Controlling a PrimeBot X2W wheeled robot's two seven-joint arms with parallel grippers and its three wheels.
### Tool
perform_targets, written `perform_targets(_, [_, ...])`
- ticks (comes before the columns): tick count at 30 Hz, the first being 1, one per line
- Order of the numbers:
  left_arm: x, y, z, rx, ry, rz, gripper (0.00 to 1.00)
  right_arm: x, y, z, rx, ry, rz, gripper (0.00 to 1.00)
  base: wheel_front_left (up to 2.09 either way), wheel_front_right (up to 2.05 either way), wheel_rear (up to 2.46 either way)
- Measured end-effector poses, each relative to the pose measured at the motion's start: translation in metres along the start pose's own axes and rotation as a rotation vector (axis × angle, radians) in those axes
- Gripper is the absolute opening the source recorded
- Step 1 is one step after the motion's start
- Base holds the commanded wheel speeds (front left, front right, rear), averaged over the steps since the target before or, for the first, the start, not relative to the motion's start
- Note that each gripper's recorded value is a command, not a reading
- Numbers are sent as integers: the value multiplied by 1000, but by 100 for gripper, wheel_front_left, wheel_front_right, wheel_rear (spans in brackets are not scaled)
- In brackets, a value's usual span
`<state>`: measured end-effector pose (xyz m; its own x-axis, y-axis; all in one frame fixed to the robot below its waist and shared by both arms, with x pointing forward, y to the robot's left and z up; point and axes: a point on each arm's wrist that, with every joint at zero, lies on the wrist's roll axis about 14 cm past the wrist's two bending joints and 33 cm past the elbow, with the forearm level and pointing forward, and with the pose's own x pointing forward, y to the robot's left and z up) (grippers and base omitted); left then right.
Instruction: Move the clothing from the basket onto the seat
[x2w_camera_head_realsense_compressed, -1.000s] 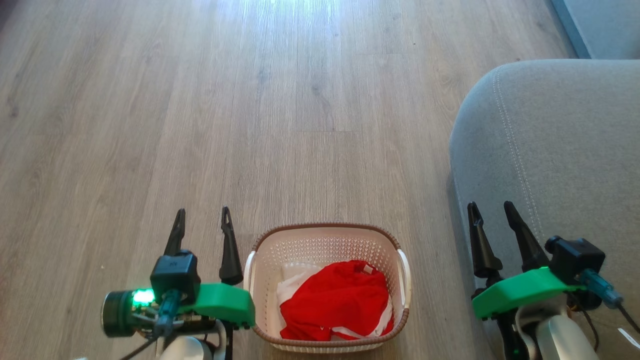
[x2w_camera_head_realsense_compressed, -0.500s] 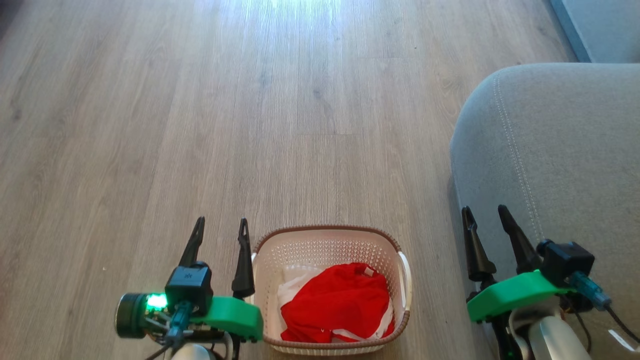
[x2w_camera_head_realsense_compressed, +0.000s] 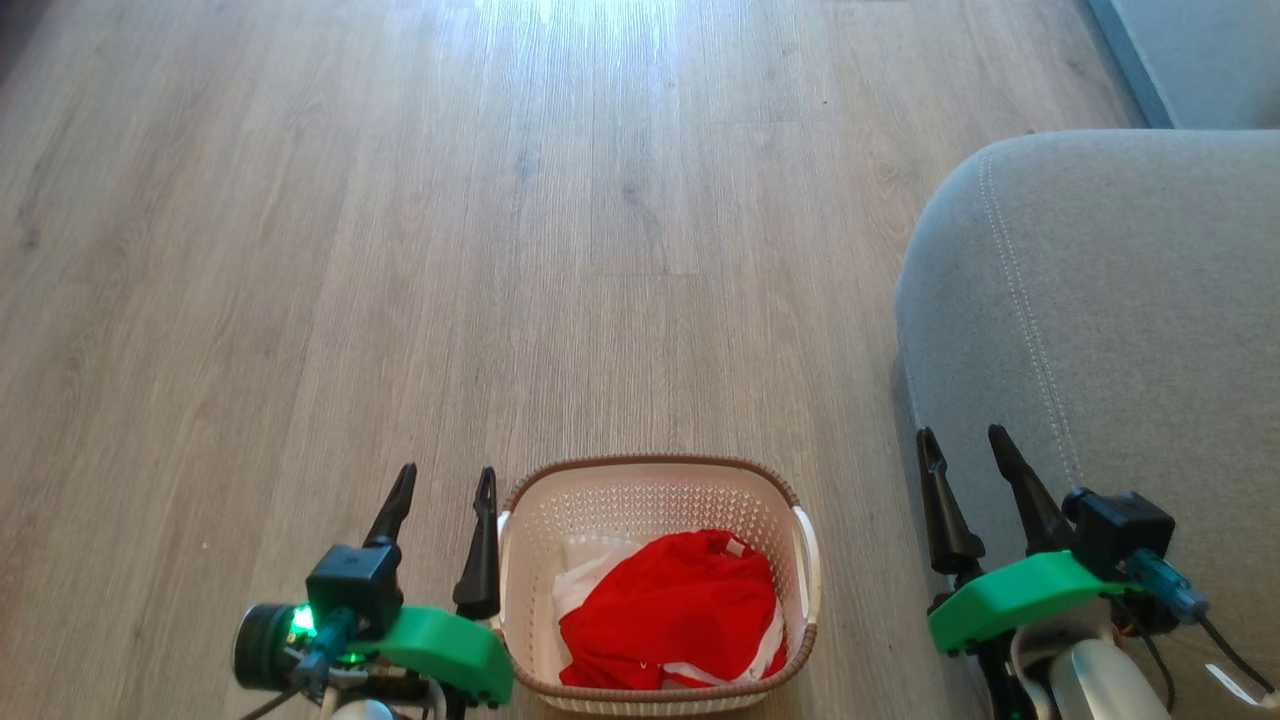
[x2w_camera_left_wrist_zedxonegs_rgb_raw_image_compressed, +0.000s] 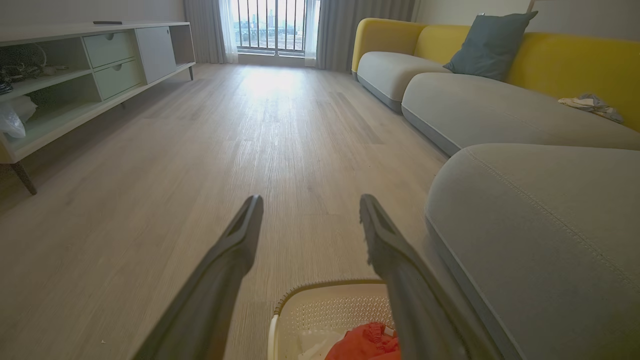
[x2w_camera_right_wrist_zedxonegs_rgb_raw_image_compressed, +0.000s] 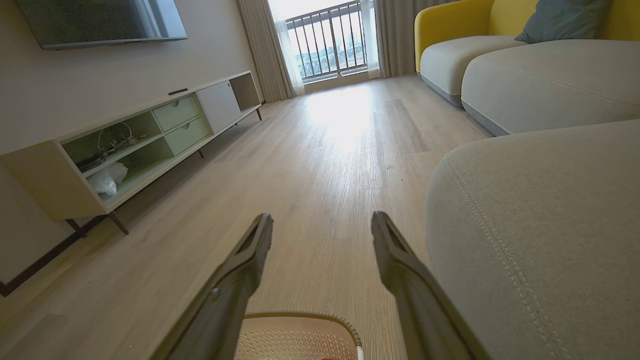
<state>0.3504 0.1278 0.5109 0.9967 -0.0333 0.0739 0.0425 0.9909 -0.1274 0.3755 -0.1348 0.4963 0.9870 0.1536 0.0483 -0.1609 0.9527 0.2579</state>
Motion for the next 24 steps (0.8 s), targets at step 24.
perform_targets(24, [3, -28, -80, 40, 246, -134, 100, -2, -35, -42, -22, 133, -97, 100, 0, 0, 0])
